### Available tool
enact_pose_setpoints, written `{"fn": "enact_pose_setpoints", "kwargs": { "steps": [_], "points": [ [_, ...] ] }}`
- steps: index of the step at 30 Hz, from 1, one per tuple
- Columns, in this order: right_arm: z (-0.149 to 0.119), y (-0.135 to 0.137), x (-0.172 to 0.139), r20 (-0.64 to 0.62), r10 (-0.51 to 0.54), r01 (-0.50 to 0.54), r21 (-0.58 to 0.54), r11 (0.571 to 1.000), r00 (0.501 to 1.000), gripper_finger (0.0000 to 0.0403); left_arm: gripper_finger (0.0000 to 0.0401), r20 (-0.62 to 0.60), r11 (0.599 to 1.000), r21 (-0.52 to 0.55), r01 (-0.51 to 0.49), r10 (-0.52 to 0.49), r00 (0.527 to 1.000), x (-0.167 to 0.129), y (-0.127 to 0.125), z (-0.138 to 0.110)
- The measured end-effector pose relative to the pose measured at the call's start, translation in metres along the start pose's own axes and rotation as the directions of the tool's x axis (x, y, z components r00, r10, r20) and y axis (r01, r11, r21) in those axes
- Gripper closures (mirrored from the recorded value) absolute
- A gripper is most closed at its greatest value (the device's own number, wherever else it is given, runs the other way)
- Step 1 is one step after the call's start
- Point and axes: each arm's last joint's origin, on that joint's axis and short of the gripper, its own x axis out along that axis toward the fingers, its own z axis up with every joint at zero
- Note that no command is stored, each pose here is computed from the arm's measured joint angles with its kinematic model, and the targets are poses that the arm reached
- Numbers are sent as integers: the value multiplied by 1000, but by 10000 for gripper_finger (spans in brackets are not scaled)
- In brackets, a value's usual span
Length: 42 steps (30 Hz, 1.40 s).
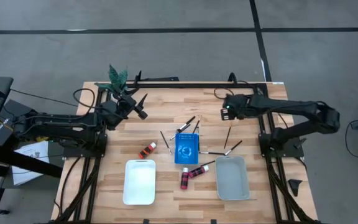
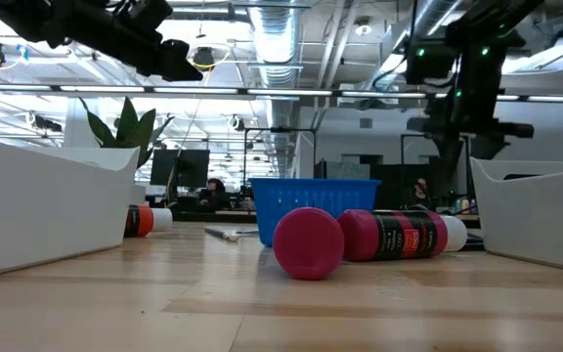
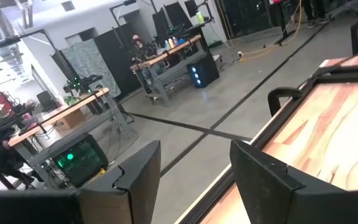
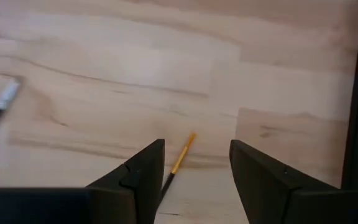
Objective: Pick & Place Paint Supplies
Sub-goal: Put the paint brush into the gray bin
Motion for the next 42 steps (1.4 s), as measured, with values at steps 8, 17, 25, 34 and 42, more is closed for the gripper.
{"fn": "enact_pose_setpoints", "kwargs": {
  "steps": [8, 17, 25, 34, 42],
  "points": [
    [-12, 10, 14, -27, -100, 101, 45, 994, 995, 230, 216, -7, 1000, 7, 3, -3, 1000, 0, 0, -1],
    [-13, 21, 30, -11, -128, 129, 86, 988, 992, 286, 216, -15, 1000, 19, 4, -4, 1000, 0, 0, -2],
    [-20, 29, 52, -40, -215, 217, 53, 975, 976, 303, 216, -18, 1000, 22, 5, -4, 1000, 0, 0, -2],
    [-31, 22, 68, -60, -205, 209, 72, 975, 977, 304, 216, -18, 1000, 22, 5, -4, 1000, 0, 0, -2],
    [-35, 16, 70, -30, -141, 144, 119, 982, 990, 304, 216, -18, 1000, 22, 5, -4, 1000, 0, 0, -2]
  ]
}}
